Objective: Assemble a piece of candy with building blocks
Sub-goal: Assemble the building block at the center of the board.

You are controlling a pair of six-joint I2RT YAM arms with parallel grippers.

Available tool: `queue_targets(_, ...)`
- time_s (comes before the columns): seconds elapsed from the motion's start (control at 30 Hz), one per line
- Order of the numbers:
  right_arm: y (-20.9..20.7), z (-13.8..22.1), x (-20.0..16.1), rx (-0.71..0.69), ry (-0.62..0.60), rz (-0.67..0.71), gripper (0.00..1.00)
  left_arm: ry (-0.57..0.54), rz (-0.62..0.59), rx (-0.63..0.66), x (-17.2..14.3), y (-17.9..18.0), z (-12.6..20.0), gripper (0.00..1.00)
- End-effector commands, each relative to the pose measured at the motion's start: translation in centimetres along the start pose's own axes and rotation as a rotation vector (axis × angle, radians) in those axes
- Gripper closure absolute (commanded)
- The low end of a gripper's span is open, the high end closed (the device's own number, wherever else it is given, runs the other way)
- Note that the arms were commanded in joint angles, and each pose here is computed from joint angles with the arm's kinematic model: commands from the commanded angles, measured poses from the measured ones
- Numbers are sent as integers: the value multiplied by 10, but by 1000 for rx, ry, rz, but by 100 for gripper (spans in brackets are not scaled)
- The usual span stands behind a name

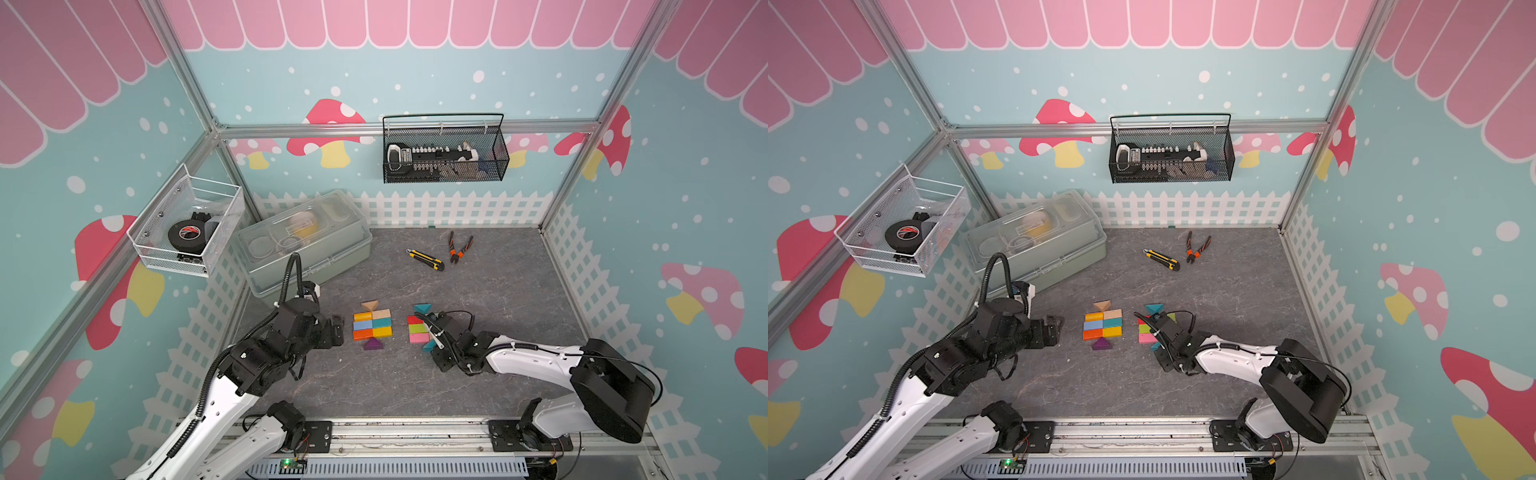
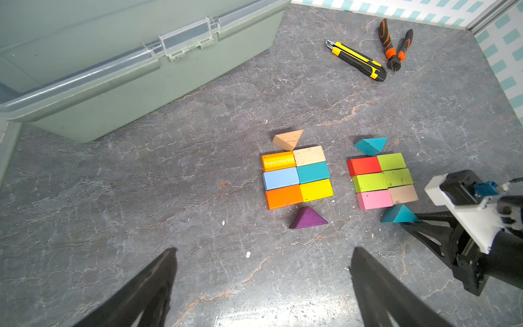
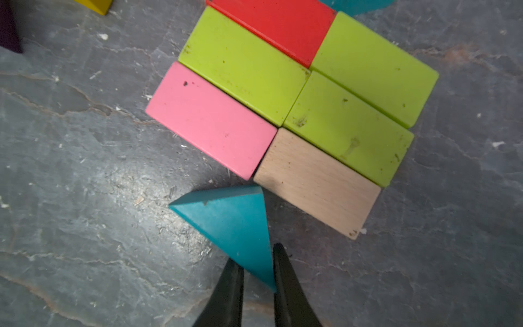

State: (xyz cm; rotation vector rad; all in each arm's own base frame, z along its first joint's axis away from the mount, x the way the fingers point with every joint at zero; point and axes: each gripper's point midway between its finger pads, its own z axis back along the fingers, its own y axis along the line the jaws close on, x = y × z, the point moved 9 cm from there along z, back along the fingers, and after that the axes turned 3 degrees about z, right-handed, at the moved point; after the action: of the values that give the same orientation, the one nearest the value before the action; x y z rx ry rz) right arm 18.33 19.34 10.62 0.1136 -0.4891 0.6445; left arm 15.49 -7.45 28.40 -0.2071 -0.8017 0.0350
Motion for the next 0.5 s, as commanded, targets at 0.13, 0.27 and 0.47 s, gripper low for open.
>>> queue_targets(0.13,-7,3,-11,-31,19,-8,80,16,-12,7,-3,2,-4,6)
queue_targets(0.27,-9,2,-11,-41,20,-19,80,18,-13,7,-3,1,-5,6)
queue_targets(0.47,-10,1,-9,-45,15,-30,80,20,-14,8,-3,1,-5,6)
